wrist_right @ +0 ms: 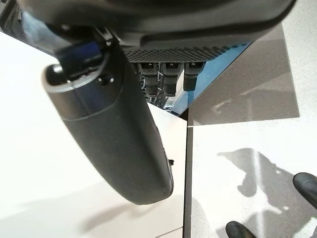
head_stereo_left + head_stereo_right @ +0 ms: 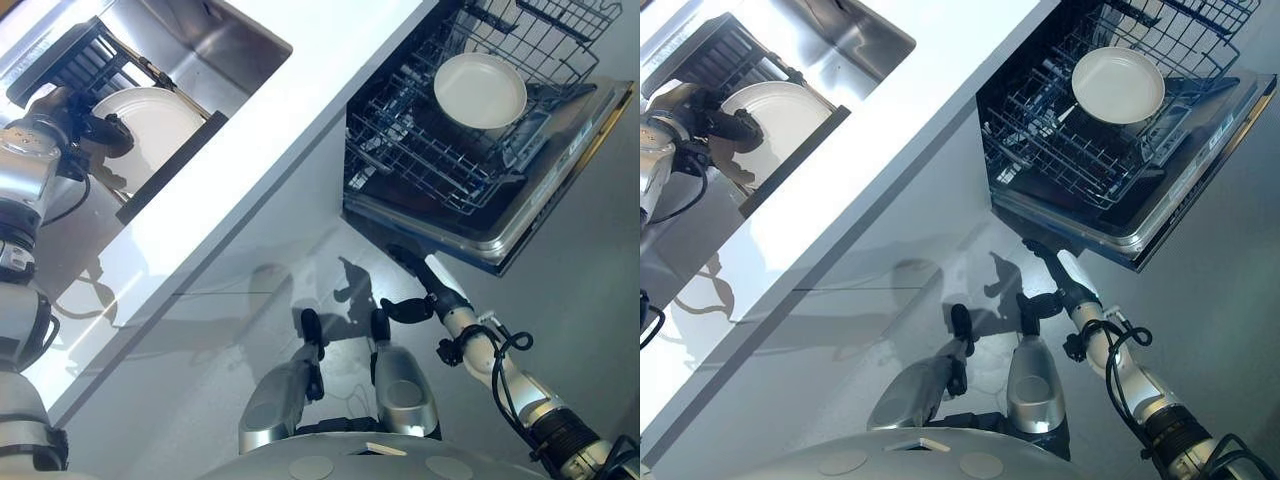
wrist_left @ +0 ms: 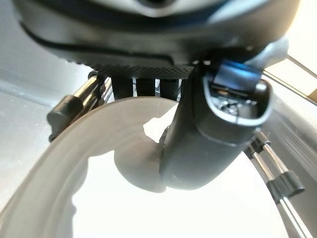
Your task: Pick up plates and place into dishwasher.
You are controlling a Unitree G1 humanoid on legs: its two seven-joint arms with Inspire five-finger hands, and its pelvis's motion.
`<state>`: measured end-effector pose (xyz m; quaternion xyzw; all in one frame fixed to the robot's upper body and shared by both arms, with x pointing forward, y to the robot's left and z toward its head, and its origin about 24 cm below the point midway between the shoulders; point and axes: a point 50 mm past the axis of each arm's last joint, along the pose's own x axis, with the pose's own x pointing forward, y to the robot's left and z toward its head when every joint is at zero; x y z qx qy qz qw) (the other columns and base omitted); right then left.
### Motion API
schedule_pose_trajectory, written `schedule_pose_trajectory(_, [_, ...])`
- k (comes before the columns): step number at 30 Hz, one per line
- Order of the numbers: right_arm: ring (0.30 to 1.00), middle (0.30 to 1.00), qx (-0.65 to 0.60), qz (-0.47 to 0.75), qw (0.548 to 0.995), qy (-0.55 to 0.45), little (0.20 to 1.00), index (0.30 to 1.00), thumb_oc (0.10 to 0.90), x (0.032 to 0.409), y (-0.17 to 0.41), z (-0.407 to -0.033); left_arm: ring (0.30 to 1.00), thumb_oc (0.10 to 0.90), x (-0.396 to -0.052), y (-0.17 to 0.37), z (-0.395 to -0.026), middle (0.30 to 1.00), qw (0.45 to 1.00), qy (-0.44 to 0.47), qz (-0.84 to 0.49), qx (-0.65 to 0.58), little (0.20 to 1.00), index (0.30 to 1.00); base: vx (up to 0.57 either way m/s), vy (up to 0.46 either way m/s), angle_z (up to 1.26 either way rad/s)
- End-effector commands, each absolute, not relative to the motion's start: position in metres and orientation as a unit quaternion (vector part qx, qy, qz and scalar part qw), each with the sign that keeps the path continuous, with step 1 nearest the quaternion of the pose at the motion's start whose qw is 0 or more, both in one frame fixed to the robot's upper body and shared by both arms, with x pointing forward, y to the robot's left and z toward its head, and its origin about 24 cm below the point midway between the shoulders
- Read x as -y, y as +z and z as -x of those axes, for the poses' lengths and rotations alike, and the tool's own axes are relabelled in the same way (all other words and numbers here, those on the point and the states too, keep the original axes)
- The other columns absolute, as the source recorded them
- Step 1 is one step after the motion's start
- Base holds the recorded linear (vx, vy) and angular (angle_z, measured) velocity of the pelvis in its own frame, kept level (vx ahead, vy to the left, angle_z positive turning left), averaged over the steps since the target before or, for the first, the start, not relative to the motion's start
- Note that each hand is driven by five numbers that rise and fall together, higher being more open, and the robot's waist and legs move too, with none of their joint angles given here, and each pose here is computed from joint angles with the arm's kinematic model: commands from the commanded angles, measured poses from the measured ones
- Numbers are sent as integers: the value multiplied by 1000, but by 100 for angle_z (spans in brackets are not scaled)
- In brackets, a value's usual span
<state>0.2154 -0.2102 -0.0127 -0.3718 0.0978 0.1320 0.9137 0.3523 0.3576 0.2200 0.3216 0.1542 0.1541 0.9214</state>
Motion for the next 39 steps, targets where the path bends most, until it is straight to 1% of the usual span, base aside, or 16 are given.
schedule_pose_trajectory(1, [900, 900, -19, 359, 921, 150, 900, 900, 800, 198, 8, -212, 300, 100, -334, 202, -360, 300, 934, 79, -319, -144, 200, 300, 1, -36, 6])
schedule_pose_trajectory(9, [900, 900, -23, 350, 925, 146, 900, 900, 800, 197, 5, -207, 300, 100, -349, 217, -352, 300, 917, 115, -367, -109, 200, 300, -23, -57, 7])
schedule_pose_trajectory(11, [900, 900, -24, 345, 927, 146, 900, 900, 800, 196, 3, -205, 300, 100, -353, 231, -349, 300, 908, 149, -383, -77, 200, 300, -51, -104, 6])
schedule_pose_trajectory(15, [900, 900, -22, 341, 929, 143, 900, 900, 800, 195, 1, -202, 300, 100, -358, 251, -343, 300, 898, 179, -400, -32, 200, 300, -39, -71, 3])
schedule_pose_trajectory(22, [900, 900, -16, 336, 933, 126, 900, 900, 800, 199, 5, -203, 300, 100, -371, 290, -325, 300, 834, 252, -489, 30, 200, 300, -26, -60, 1])
schedule_pose_trajectory(29, [900, 900, -8, 341, 933, 112, 900, 900, 800, 206, 11, -206, 300, 100, -375, 305, -315, 300, 816, 261, -514, 52, 200, 300, -36, -40, -3])
schedule_pose_trajectory(31, [900, 900, -1, 333, 938, 94, 900, 900, 800, 210, 16, -208, 300, 100, -374, 310, -312, 300, 811, 266, -517, 67, 200, 300, -47, -28, 0])
schedule_pose_trajectory(34, [900, 900, 27, 301, 953, 41, 900, 900, 800, 218, 31, -216, 300, 100, -371, 321, -306, 300, 790, 285, -532, 105, 200, 300, -50, -18, 4])
schedule_pose_trajectory(37, [900, 900, 75, 279, 957, -11, 900, 900, 800, 226, 54, -225, 300, 100, -365, 330, -299, 300, 779, 295, -535, 141, 200, 300, -43, -5, 0])
schedule_pose_trajectory(38, [900, 900, 121, 271, 954, -43, 900, 900, 800, 231, 70, -229, 300, 100, -361, 332, -296, 300, 774, 297, -535, 164, 200, 300, -31, 3, -3])
schedule_pose_trajectory(39, [900, 900, 124, 272, 953, -45, 900, 900, 800, 232, 72, -229, 300, 100, -361, 331, -295, 300, 774, 298, -534, 165, 200, 300, -29, 5, -5])
